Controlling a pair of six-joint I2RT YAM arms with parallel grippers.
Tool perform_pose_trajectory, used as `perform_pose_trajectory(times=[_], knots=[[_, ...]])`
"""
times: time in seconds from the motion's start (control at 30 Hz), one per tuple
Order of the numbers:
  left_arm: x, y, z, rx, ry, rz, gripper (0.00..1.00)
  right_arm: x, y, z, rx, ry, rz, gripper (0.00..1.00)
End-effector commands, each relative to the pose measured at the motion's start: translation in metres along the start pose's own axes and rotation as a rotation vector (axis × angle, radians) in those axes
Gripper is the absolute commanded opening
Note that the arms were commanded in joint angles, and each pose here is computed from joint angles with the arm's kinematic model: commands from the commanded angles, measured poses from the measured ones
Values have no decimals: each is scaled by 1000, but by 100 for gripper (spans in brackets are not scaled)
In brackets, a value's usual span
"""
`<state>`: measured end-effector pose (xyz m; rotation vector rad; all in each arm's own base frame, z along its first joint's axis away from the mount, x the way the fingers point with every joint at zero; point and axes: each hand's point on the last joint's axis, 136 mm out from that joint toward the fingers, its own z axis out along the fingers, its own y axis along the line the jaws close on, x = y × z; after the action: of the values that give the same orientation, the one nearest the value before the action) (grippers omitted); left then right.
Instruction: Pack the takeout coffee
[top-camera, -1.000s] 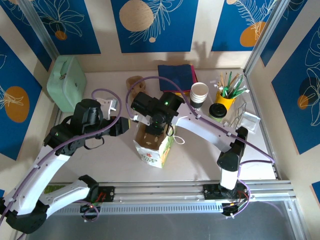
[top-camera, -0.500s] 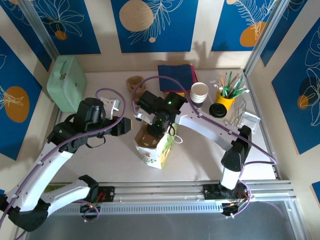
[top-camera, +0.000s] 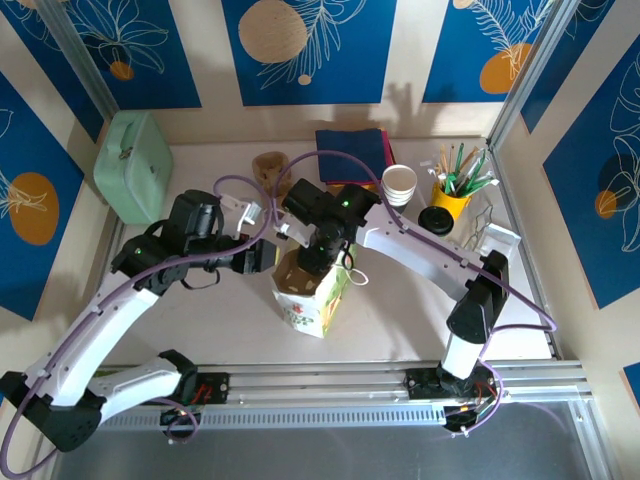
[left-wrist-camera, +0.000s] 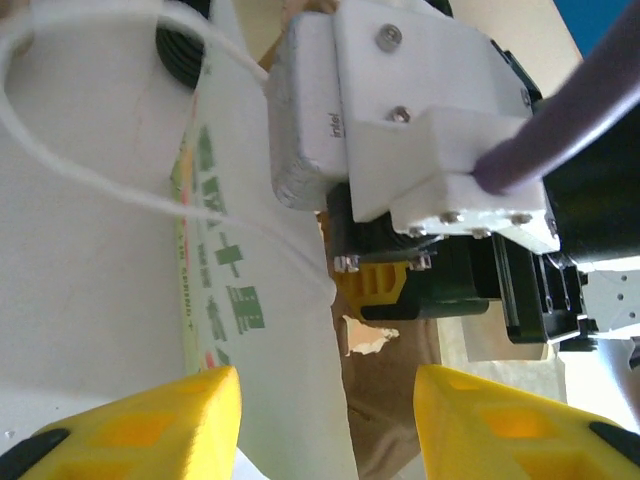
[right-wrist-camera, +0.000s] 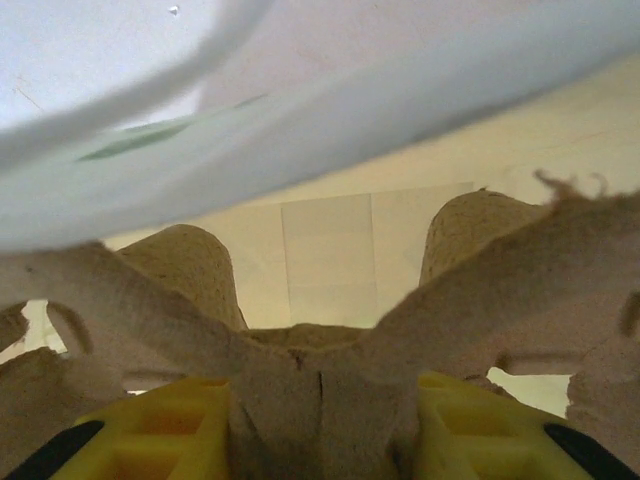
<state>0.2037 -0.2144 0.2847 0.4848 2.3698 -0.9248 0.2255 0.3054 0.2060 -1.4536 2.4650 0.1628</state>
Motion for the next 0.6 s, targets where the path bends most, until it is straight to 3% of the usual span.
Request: perform_pose_trajectory(times=[0.0, 0.3, 0.57], knots=[[4, -3, 6, 36, 19, 47, 49, 14, 1, -2, -25, 30, 27, 36], [9, 1, 27, -4, 52, 93, 47, 17, -2, -4, -35, 20, 38, 37], [8, 1, 35, -30, 64, 128, 39, 20, -7, -10, -34, -2, 53, 36]])
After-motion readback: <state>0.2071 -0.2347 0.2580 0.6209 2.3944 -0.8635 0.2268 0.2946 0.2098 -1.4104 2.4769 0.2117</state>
